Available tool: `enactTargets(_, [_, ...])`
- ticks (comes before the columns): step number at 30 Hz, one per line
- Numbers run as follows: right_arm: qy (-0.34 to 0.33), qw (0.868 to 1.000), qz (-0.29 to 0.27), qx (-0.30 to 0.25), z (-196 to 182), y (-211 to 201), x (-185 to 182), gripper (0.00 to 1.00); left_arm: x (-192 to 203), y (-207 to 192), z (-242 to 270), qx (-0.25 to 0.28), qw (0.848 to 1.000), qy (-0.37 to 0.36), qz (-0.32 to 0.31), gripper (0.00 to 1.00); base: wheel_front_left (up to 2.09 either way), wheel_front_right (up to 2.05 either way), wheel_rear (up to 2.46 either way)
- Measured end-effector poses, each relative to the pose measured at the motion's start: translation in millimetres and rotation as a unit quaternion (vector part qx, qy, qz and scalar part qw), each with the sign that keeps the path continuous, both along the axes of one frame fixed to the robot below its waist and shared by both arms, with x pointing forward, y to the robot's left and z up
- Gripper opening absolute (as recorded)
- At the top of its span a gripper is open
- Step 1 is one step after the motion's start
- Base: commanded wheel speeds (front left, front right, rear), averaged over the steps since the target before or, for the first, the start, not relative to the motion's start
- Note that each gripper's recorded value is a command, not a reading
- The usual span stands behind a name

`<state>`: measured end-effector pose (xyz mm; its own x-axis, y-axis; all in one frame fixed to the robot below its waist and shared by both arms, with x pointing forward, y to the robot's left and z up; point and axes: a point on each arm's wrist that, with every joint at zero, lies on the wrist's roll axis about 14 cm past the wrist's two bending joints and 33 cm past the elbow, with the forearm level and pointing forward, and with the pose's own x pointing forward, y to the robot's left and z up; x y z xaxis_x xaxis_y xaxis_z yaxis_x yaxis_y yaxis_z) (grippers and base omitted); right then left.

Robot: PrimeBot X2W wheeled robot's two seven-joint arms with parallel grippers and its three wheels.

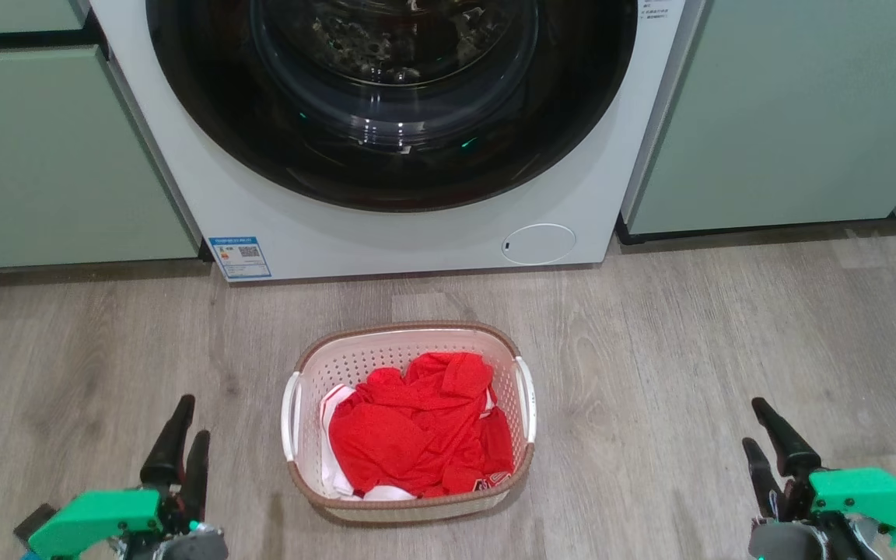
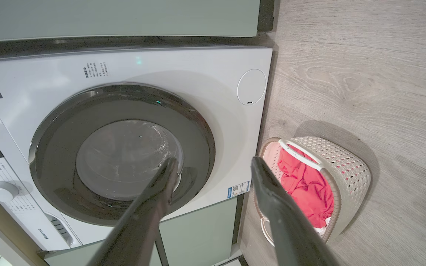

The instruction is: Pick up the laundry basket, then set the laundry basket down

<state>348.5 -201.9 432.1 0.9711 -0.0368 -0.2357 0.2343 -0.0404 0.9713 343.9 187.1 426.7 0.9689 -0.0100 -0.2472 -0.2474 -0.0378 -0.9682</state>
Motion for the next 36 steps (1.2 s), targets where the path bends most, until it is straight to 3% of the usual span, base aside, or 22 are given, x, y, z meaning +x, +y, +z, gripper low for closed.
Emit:
enactTargets(14, [-0.012, 0.998, -0.002, -0.063, 11.2, -6.5, 4.2, 1.00, 6.4, 10.5, 11.5, 0.045, 0.999, -0.016, 0.014, 1.00, 0.00, 0.00, 0.00])
enactTargets(24, [-0.033, 0.989, 0.010, -0.142, 28.3, -5.6, 12.4, 1.00, 17.1, 7.8, 35.4, 0.128, 0.991, -0.037, -0.003, 1.00, 0.00, 0.00, 0.00])
enactTargets(36, [-0.071, 0.970, 0.028, -0.229, 54.7, 3.1, 26.1, 1.00, 21.1, -7.8, 47.1, 0.231, 0.972, -0.038, -0.034, 1.00, 0.00, 0.00, 0.00])
